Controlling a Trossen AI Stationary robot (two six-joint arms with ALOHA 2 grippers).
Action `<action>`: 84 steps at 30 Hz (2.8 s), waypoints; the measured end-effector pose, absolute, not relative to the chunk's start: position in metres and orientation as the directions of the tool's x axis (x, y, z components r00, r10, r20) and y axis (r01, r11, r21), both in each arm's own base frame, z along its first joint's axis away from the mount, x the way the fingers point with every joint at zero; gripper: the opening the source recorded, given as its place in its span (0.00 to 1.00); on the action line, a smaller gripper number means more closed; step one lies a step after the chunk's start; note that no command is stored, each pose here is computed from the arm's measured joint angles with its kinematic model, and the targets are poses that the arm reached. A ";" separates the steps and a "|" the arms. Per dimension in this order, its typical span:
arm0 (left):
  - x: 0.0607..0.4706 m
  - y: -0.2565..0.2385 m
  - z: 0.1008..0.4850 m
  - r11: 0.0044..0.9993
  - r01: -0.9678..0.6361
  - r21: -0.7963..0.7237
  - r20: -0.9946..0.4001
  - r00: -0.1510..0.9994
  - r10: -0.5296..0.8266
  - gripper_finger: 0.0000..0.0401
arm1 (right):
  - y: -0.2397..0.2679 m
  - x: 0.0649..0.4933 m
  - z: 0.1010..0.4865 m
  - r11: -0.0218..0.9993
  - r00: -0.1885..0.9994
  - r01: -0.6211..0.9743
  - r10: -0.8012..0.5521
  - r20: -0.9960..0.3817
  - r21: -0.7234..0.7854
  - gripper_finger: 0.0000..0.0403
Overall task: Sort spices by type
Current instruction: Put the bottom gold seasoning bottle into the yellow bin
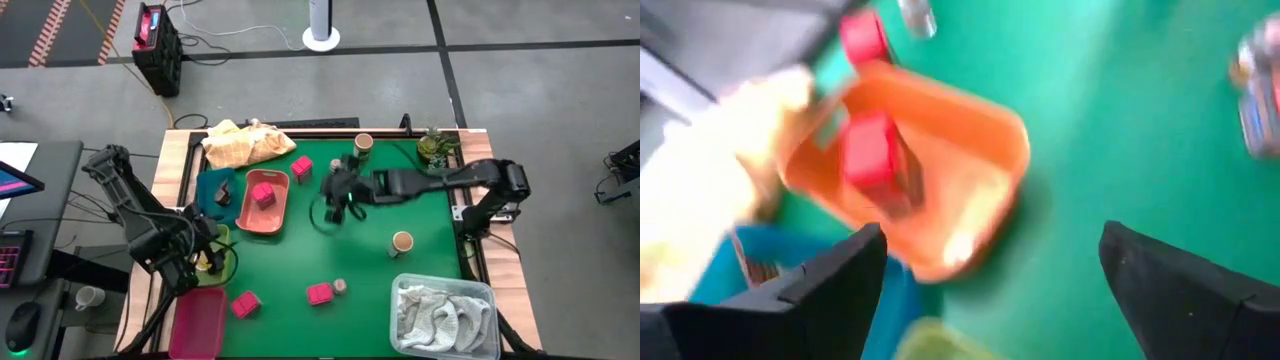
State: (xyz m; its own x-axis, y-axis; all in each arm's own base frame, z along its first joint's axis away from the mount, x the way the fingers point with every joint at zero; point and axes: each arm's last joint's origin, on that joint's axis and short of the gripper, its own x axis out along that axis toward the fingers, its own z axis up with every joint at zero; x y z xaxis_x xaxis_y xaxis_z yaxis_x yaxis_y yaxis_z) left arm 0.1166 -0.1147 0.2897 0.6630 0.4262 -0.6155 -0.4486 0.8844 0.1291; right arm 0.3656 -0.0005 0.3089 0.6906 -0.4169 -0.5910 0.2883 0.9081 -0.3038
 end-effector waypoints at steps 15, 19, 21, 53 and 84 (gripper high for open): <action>0.143 -0.110 0.281 0.879 -0.421 0.223 -0.532 0.703 0.472 0.87 | -0.037 0.351 0.294 0.961 0.571 0.064 -0.257 -0.780 -0.270 0.52; 0.148 -0.108 0.282 0.873 -0.437 0.215 -0.525 0.702 0.481 0.87 | -0.033 0.335 0.284 0.973 0.410 0.041 -0.222 -0.884 -0.226 0.57; 0.148 -0.108 0.282 0.873 -0.434 0.220 -0.525 0.702 0.481 0.87 | -0.021 0.327 0.281 0.977 0.332 0.004 -0.201 -0.922 -0.211 0.58; 0.169 -0.072 0.283 0.746 -0.378 0.548 -0.482 0.586 0.651 0.87 | 0.071 0.282 0.275 0.970 -0.047 0.241 0.057 -0.997 0.044 0.99; 0.168 -0.070 0.281 0.775 -0.353 0.524 -0.542 0.563 0.623 0.87 | 0.078 0.230 0.282 0.922 -0.084 0.322 -0.199 -0.976 -0.215 0.98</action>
